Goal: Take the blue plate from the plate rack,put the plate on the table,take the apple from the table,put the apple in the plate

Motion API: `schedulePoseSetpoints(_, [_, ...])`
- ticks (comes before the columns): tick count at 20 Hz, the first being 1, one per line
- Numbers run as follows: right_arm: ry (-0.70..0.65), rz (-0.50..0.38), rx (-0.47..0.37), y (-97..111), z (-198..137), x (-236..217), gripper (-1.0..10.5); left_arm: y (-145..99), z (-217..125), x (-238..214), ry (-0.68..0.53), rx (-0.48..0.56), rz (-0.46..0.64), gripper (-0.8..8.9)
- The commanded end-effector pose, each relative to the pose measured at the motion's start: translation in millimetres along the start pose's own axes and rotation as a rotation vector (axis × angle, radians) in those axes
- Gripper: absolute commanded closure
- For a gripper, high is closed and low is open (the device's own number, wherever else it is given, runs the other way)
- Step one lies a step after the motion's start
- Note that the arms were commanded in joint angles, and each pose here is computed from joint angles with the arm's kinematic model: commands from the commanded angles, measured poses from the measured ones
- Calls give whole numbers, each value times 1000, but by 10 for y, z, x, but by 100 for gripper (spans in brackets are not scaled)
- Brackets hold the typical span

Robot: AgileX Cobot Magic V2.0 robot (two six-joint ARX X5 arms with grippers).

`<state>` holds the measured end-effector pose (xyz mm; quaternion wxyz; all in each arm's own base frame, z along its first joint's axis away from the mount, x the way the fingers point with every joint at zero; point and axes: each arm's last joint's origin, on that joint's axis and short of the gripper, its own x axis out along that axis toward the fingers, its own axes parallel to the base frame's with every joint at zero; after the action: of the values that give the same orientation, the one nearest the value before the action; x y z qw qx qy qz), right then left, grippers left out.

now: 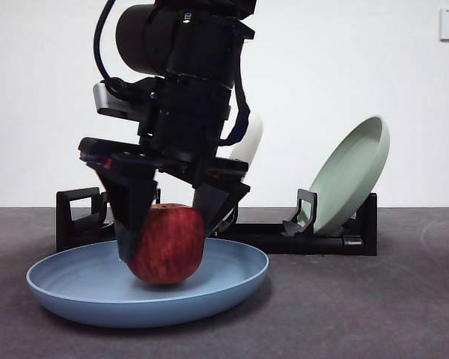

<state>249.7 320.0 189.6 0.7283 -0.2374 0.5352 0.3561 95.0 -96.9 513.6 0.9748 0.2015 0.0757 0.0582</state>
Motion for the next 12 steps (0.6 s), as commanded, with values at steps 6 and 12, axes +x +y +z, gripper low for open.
schedulePoseSetpoints(6, [-22,0,-9,21,45,-62,378,4,-20,1,10,17,5,311])
schedulePoseSetpoints(12, [-201,-8,0,-13,-31,-1003,380,-67,-51,-7,1,47,-230,311])
